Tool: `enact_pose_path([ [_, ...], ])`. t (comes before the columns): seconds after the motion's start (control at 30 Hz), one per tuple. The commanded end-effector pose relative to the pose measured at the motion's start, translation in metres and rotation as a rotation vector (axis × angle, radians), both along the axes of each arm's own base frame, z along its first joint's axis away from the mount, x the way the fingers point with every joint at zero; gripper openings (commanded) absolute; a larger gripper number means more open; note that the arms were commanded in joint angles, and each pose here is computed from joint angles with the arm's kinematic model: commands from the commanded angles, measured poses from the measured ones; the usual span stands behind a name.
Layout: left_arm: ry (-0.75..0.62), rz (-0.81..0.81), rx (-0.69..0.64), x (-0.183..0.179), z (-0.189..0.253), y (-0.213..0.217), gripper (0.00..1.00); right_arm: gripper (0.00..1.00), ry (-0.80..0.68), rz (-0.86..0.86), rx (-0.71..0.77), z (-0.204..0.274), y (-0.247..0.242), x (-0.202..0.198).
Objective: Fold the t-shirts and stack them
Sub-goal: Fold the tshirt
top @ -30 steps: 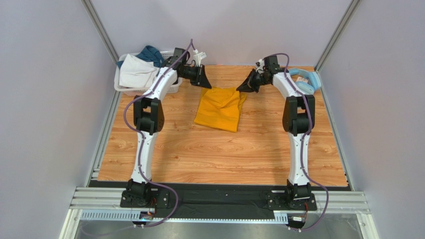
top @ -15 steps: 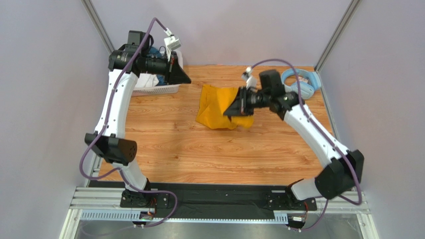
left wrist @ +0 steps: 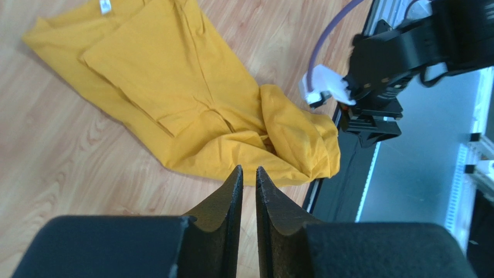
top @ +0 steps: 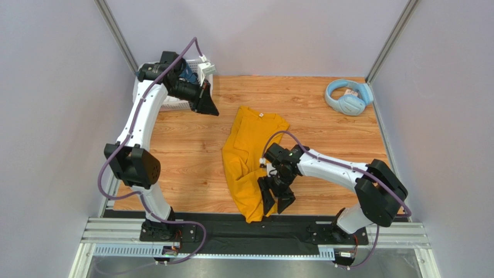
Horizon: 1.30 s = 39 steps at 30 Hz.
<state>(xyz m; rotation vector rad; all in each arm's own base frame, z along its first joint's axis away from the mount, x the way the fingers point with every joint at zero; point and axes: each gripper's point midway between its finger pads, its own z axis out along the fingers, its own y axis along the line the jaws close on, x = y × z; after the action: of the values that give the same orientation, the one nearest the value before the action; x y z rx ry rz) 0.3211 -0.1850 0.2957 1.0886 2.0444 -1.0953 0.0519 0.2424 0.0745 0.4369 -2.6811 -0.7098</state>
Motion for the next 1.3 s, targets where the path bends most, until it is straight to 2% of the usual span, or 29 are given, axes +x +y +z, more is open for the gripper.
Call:
enact_pose_path([
  [0.0, 0.191, 0.064, 0.031, 0.006, -0.025, 0.002, 0.20, 0.65, -0.262, -0.062, 0.052, 0.053, 0.008, 0.070],
  [0.07, 0.232, 0.068, 0.038, 0.022, -0.042, -0.004, 0.19, 0.68, -0.364, -0.146, 0.055, 0.071, 0.004, 0.103],
  [0.1, 0.249, 0.065, 0.045, 0.026, -0.048, -0.010, 0.18, 0.66, -0.451, -0.245, 0.013, 0.077, -0.008, 0.137],
  [0.17, 0.265, 0.064, 0.064, 0.040, -0.064, -0.018, 0.16, 0.58, -0.507, -0.355, -0.013, 0.077, -0.022, 0.172],
  [0.2, 0.274, 0.055, 0.066, 0.041, -0.068, -0.024, 0.16, 0.55, -0.544, -0.462, 0.015, 0.081, -0.031, 0.204],
  [0.27, 0.301, 0.014, 0.064, 0.037, -0.075, -0.040, 0.16, 0.45, -0.529, -0.556, 0.031, 0.072, -0.035, 0.235],
  [0.3, 0.308, -0.022, 0.070, 0.028, -0.078, -0.052, 0.16, 0.43, -0.508, -0.591, 0.099, 0.070, -0.028, 0.261],
  [0.37, 0.285, -0.065, 0.088, 0.019, -0.084, -0.063, 0.17, 0.37, -0.492, -0.604, 0.135, 0.069, -0.021, 0.287],
  [0.4, 0.288, -0.083, 0.096, 0.010, -0.087, -0.067, 0.19, 0.35, -0.424, -0.589, 0.117, 0.044, -0.014, 0.296],
  [0.43, 0.268, -0.133, 0.112, -0.001, -0.090, -0.079, 0.19, 0.33, -0.427, -0.593, 0.162, 0.056, -0.004, 0.315],
  [0.47, 0.262, -0.154, 0.119, -0.007, -0.092, -0.084, 0.19, 0.30, -0.382, -0.583, 0.207, 0.055, 0.005, 0.320],
  [0.5, 0.271, -0.180, 0.132, -0.017, -0.097, -0.088, 0.19, 0.28, -0.324, -0.582, 0.194, 0.032, 0.010, 0.328],
  [0.53, 0.260, -0.211, 0.165, -0.026, -0.104, -0.095, 0.19, 0.27, -0.332, -0.590, 0.227, 0.042, 0.018, 0.343],
  [0.67, 0.288, -0.255, 0.207, -0.042, -0.125, -0.101, 0.19, 0.24, -0.266, -0.605, 0.264, 0.029, 0.032, 0.365],
  [0.93, 0.353, -0.266, 0.284, -0.047, -0.157, -0.092, 0.19, 0.20, -0.194, -0.665, 0.134, -0.027, 0.012, 0.385],
  [0.97, 0.349, -0.263, 0.289, -0.045, -0.158, -0.092, 0.19, 0.20, -0.149, -0.677, 0.087, -0.046, 0.005, 0.383],
  [1.0, 0.359, -0.261, 0.295, -0.045, -0.160, -0.092, 0.19, 0.20, -0.167, -0.677, 0.089, -0.044, 0.004, 0.393],
  [1.07, 0.364, -0.261, 0.289, -0.044, -0.157, -0.094, 0.23, 0.20, -0.115, -0.694, 0.030, -0.067, -0.008, 0.396],
  [1.13, 0.384, -0.264, 0.282, -0.046, -0.152, -0.095, 0.29, 0.20, -0.145, -0.690, 0.047, -0.064, -0.009, 0.415],
  [1.17, 0.374, -0.266, 0.271, -0.045, -0.146, -0.096, 0.36, 0.20, -0.107, -0.695, 0.022, -0.081, -0.014, 0.414],
  [1.23, 0.371, -0.270, 0.265, -0.046, -0.139, -0.096, 0.48, 0.21, -0.144, -0.696, 0.052, -0.075, -0.015, 0.434],
  [1.27, 0.357, -0.267, 0.259, -0.044, -0.134, -0.098, 0.58, 0.21, -0.109, -0.708, 0.052, -0.088, -0.020, 0.436],
])
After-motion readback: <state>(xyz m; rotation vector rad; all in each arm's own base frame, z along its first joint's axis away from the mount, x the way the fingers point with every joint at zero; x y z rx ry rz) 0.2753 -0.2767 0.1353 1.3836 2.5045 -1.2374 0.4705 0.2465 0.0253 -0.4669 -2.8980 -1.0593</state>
